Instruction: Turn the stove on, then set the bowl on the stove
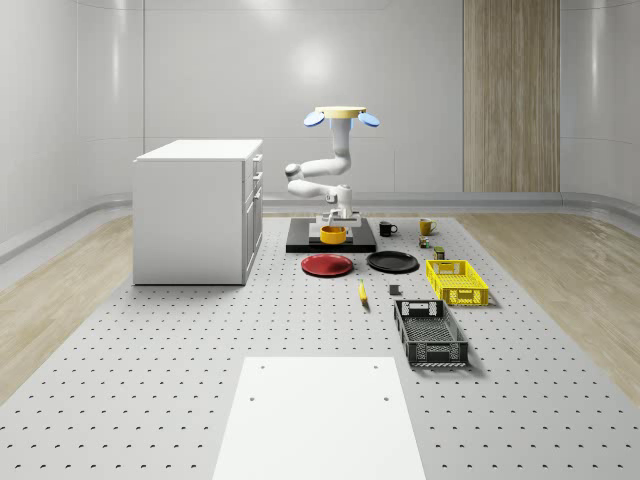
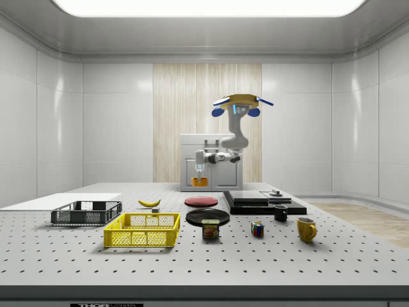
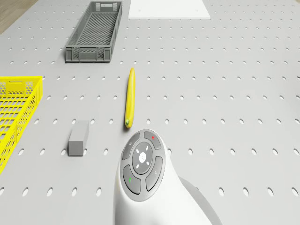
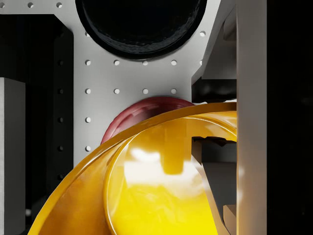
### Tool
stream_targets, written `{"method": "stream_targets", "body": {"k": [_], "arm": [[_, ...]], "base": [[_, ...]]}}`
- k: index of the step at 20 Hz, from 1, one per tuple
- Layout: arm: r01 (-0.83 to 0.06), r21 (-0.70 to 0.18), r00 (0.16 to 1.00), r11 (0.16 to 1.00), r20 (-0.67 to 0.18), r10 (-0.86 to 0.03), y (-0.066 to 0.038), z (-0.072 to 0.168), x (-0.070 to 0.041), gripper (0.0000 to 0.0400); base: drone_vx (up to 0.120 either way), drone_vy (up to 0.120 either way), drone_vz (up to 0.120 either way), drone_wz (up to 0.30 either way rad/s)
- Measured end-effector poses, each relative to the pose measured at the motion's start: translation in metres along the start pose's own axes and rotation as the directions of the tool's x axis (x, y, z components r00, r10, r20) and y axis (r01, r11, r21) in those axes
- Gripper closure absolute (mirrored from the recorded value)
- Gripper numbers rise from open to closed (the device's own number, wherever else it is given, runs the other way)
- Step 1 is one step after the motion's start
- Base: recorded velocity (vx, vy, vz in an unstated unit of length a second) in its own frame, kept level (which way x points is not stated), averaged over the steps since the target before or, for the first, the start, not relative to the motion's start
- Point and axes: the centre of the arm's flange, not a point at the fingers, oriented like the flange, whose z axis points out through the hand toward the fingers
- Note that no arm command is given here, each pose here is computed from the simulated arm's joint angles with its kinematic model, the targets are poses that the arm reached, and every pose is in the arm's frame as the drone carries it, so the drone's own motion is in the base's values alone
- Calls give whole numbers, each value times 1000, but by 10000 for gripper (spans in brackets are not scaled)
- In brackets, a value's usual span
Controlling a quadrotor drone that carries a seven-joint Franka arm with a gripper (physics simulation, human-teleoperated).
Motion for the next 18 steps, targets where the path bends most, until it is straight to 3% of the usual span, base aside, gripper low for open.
{"method": "stream_targets", "body": {"k": [15, 18], "arm": [[0, 0, 1000, 1000, 0, 0, 0, 0, 0, 300], [0, 0, 1000, 1000, 0, 0, 0, 0, 0, 300]], "base": [[-120, 0, 0, 0], [-120, -107, 0, 0]]}}
